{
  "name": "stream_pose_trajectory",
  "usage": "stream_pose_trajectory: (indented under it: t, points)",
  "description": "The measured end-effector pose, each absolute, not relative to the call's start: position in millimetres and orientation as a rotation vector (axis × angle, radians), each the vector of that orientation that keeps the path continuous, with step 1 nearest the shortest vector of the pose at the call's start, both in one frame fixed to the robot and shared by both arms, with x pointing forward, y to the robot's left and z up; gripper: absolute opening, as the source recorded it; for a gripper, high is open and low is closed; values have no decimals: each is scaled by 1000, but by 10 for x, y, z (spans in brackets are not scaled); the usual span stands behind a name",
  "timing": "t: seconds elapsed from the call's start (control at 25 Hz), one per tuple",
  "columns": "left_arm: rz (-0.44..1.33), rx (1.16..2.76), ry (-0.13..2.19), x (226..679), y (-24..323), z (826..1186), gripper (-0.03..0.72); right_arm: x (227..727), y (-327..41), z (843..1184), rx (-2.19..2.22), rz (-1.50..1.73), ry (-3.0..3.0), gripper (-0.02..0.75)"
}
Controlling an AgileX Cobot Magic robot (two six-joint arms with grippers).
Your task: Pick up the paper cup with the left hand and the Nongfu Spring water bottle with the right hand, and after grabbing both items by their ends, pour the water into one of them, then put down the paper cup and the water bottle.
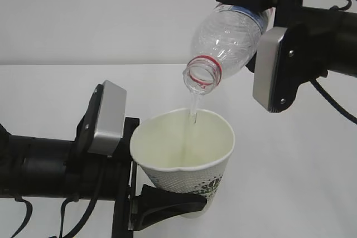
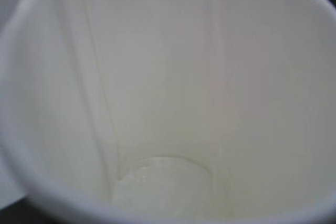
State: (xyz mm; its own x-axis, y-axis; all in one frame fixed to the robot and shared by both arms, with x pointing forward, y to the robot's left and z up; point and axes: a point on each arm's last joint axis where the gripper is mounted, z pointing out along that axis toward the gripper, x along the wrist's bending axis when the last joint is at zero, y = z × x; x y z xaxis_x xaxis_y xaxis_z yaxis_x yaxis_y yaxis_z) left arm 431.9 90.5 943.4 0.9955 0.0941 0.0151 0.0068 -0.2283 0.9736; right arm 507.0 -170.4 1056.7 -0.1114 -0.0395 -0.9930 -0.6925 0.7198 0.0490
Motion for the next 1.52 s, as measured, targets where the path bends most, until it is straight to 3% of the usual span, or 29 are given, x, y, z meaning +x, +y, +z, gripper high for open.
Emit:
stream_pose_trajectory:
  t: [1.52]
  points:
    - [81, 1802, 75, 4320, 906, 9433, 492, 5069, -1703, 10569, -622, 602, 1596, 445]
